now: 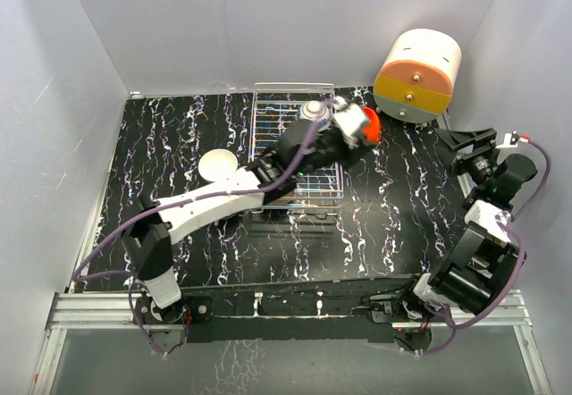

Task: Load the bowls into the dish rack

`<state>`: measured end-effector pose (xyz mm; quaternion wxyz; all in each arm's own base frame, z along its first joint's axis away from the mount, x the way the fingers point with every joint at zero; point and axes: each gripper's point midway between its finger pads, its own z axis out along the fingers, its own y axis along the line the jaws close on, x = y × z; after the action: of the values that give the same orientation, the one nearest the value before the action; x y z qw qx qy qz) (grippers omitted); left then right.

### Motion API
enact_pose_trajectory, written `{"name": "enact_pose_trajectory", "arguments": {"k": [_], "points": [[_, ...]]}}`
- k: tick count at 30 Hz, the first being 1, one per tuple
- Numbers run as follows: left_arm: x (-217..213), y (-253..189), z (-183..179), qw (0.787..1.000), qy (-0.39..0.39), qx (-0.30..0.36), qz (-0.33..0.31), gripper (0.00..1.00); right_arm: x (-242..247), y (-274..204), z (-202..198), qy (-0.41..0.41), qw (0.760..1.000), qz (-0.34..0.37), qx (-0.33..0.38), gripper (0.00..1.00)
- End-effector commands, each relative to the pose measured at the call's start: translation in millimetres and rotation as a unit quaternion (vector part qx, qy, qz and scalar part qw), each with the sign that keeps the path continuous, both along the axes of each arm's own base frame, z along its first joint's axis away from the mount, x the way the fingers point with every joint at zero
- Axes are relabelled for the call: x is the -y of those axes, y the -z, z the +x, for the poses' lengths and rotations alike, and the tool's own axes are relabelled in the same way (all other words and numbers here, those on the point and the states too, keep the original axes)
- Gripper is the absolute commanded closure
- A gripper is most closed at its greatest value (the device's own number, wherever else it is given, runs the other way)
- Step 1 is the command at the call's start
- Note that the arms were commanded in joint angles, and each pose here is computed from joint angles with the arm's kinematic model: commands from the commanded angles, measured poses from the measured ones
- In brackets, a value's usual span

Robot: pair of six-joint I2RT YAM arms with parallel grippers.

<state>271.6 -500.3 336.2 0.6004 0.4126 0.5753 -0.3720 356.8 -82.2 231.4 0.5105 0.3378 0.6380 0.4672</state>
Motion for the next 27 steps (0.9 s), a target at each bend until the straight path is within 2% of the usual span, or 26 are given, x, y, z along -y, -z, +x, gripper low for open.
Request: {"name": "enact_pose_trajectory", "arguments": {"k": [1,9,14,20,27], "points": [[-58.3,-17.8,43.5,0.993,-0.046,-0.067,-0.089,1.0,-9.8,-73.9,8.4,0.001,0.993,-0.088,0.074,0.18],[-115.8,-11.7,85.3,0.976,-0.077,-0.134,-0.155,1.0,-64.6,-123.1,3.3,-0.056,0.984,-0.12,0.118,0.17],[-128.9,3.2,106.0,0.961,-0.073,-0.183,-0.196,1.0,-94.9,-144.8,-8.8,-0.098,0.975,-0.134,0.149,0.17],[-120.9,20.6,125.8,0.941,-0.056,-0.251,-0.222,1.0,-103.2,-149.2,-17.8,-0.118,0.971,-0.146,0.15,0.17],[-108.9,50.9,146.4,0.894,-0.015,-0.37,-0.252,1.0,-102.3,-133.2,-14.7,-0.124,0.973,-0.141,0.134,0.17]]}}
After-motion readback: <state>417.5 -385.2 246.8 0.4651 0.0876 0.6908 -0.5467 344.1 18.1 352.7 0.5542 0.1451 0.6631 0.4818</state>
